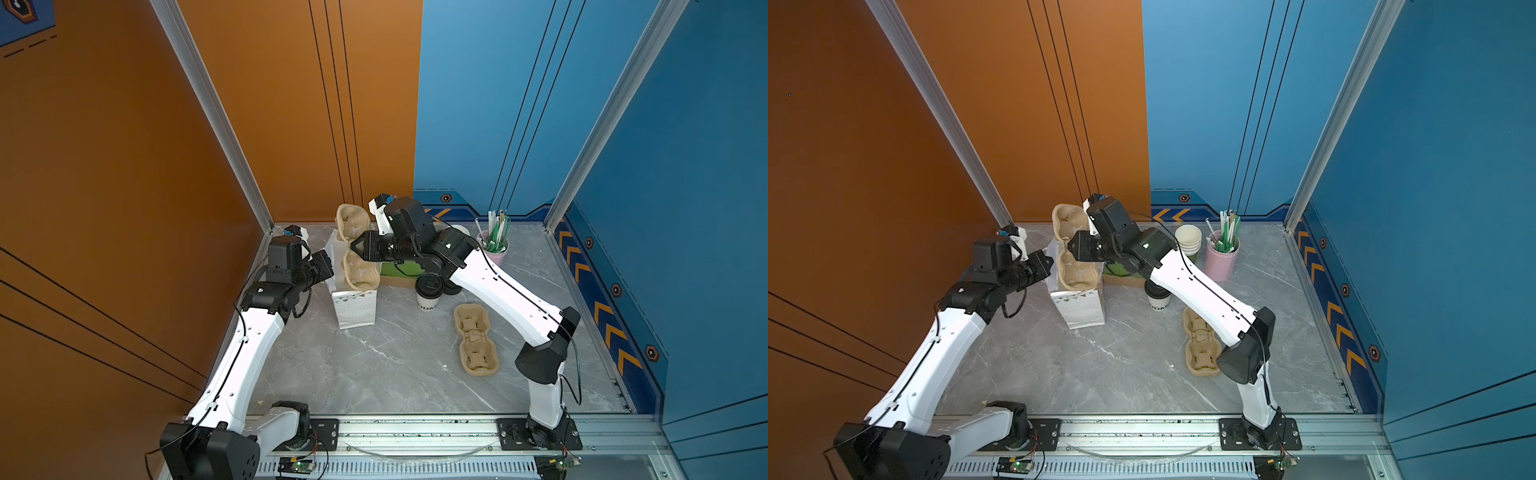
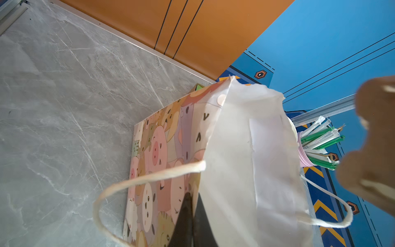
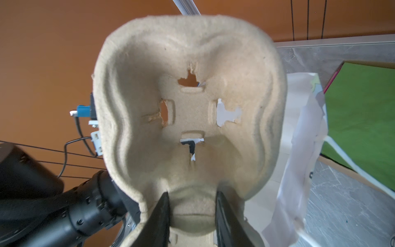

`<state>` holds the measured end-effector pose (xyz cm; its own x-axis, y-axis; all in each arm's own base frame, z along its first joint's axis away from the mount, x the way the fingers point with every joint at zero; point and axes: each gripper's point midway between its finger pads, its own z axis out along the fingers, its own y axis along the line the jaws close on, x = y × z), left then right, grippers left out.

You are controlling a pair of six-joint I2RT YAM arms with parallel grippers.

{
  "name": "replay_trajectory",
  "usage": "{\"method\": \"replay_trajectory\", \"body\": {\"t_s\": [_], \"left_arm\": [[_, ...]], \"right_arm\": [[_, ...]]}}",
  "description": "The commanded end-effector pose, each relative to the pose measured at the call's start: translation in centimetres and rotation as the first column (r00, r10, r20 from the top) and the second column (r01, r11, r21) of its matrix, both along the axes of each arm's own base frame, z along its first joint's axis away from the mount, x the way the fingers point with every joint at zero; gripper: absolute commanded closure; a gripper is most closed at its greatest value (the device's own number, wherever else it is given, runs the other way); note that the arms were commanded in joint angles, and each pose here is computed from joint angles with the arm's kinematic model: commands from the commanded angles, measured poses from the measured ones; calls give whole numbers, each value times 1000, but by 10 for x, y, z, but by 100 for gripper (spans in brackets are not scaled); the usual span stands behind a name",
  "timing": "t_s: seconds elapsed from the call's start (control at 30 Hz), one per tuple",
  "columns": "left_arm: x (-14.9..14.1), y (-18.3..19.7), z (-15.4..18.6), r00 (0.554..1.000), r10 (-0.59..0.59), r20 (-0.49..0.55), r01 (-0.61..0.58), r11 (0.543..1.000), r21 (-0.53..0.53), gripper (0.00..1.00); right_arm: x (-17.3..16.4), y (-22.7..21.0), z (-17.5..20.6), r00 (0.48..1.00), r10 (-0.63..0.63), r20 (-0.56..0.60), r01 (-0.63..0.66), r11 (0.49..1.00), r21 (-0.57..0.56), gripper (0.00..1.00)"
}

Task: Pack a coffee takeout order
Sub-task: Place the cup tray in the takeout bag.

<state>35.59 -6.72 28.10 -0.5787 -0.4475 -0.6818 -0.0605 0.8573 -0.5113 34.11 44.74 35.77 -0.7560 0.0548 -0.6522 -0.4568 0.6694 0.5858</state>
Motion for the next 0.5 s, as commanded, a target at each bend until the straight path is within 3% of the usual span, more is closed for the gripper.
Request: {"method": "replay_trajectory", "body": {"t_s": [0.0,0.47], "left_arm": [[-2,-1,5,999,5,32,-5,1000,1,100],[-6,-6,9,999,-4,51,4,1000,-9,100]], "right_arm": [[14,2,5,997,-63,37,63,998,8,67],[29,16,-52,994,-95,59,103,983,-151,67]]}}
